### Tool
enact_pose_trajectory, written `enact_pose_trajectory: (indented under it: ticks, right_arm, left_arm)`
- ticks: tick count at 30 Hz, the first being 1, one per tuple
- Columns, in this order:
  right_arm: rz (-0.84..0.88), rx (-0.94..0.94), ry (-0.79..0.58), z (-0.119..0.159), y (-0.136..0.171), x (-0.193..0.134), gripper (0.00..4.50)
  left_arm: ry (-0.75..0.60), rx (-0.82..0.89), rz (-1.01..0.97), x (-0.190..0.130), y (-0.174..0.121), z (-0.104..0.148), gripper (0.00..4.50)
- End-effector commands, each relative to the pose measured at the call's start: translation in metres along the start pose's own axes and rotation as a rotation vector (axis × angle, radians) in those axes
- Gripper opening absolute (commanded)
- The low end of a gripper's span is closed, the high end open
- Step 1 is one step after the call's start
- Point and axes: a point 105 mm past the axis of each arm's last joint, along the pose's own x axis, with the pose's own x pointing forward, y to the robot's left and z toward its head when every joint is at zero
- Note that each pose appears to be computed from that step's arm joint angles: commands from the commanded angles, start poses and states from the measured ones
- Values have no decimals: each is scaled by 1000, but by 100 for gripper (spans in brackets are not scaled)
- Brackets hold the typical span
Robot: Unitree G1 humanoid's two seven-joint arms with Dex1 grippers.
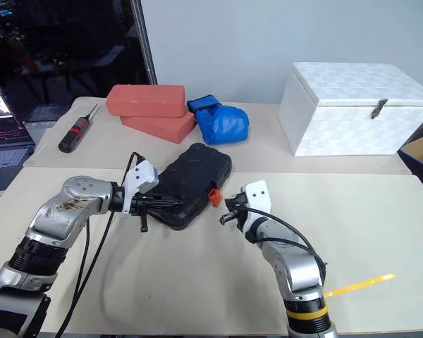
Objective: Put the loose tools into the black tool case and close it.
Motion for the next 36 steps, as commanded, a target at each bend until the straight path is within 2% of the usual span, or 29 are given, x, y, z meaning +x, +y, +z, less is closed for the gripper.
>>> enact_pose_trajectory:
  ticks: [1, 12, 27, 36]
  right_arm:
    - [22, -42, -28, 8, 3, 11, 0]
    - [77, -36, -79, 16, 7, 28, 0]
    - [131, 70, -270, 46, 16, 24, 0]
    - [194, 81, -262, 44, 32, 24, 0]
  left_arm:
    - [96, -68, -30, 9, -6, -29, 6]
    - [96, -68, -30, 8, -7, -29, 6]
    - [106, -75, -31, 11, -10, -32, 6]
    - [113, -78, -35, 11, -10, -34, 6]
